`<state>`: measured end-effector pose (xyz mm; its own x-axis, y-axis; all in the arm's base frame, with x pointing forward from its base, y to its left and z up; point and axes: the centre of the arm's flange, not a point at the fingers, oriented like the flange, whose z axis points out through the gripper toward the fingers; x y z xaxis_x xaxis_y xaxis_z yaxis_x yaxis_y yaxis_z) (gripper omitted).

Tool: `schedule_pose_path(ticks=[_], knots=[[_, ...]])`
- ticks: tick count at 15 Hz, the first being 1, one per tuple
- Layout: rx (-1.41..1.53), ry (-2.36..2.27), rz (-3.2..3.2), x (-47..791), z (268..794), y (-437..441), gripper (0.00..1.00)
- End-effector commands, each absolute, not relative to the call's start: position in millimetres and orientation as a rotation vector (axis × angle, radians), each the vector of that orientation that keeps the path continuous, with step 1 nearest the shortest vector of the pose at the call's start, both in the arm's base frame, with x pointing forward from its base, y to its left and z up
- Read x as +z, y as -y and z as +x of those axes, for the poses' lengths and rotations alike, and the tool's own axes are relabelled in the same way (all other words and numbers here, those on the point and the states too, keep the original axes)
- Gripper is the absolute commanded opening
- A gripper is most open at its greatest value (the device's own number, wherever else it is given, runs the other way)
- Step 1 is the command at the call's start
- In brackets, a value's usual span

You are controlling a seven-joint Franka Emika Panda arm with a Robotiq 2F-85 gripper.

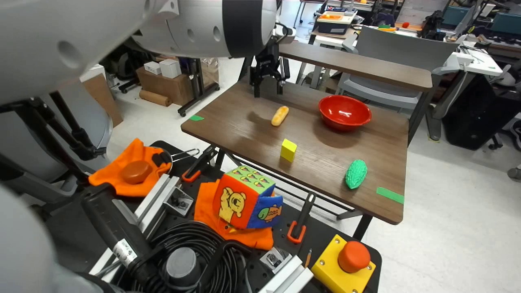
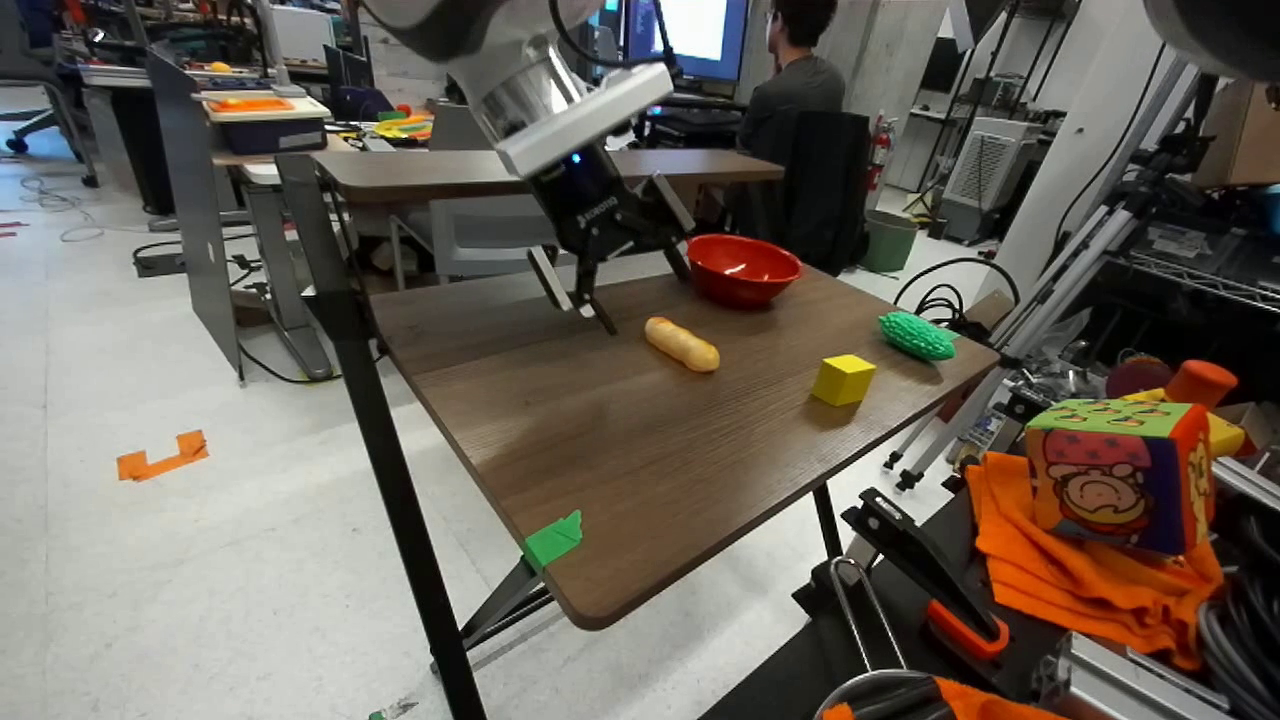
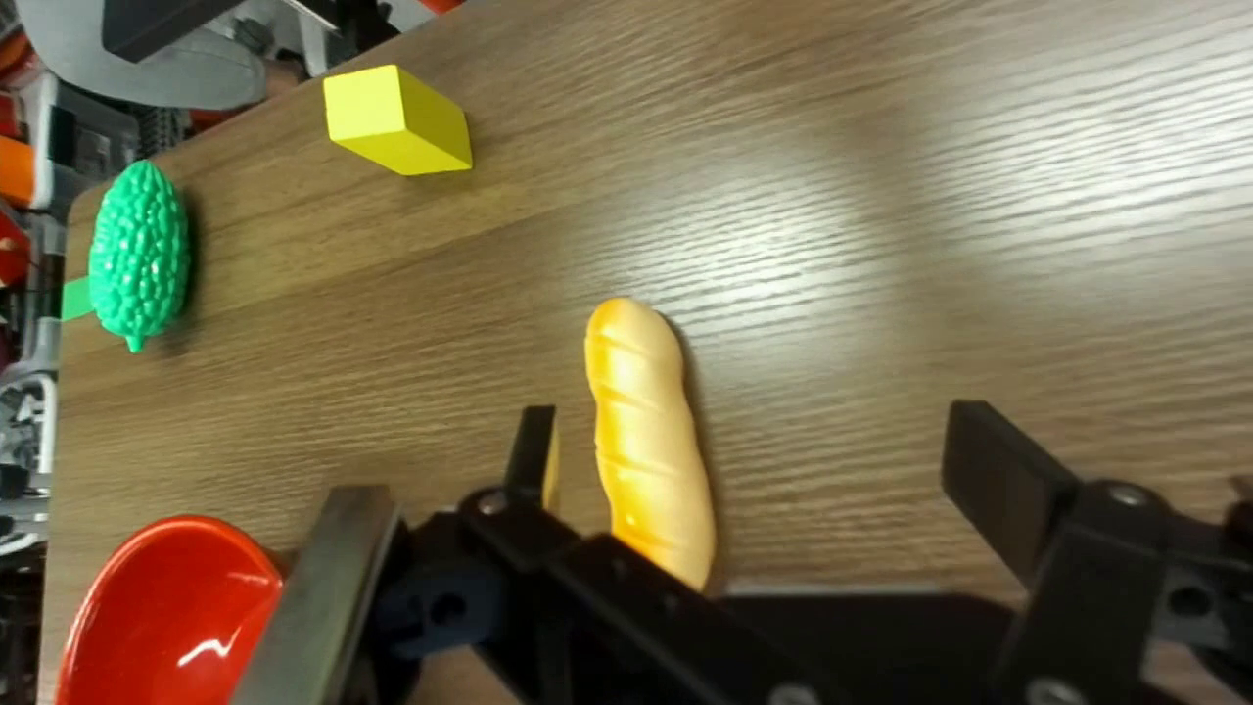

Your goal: Move the plastic bread to the right.

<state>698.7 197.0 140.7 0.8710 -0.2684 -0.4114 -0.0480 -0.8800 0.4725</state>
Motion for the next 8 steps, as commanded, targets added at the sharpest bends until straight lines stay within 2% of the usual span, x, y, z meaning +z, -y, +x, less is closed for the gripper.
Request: schedule_pose_path(ticks=[1, 4, 8], knots=[[-0.643, 0.237, 2.633, 161, 702, -206, 1.0], [-0.597, 0.245, 2.716, 213, 708, -219, 1.0], [-0.615, 0.245, 2.709, 207, 707, -218, 1.0]])
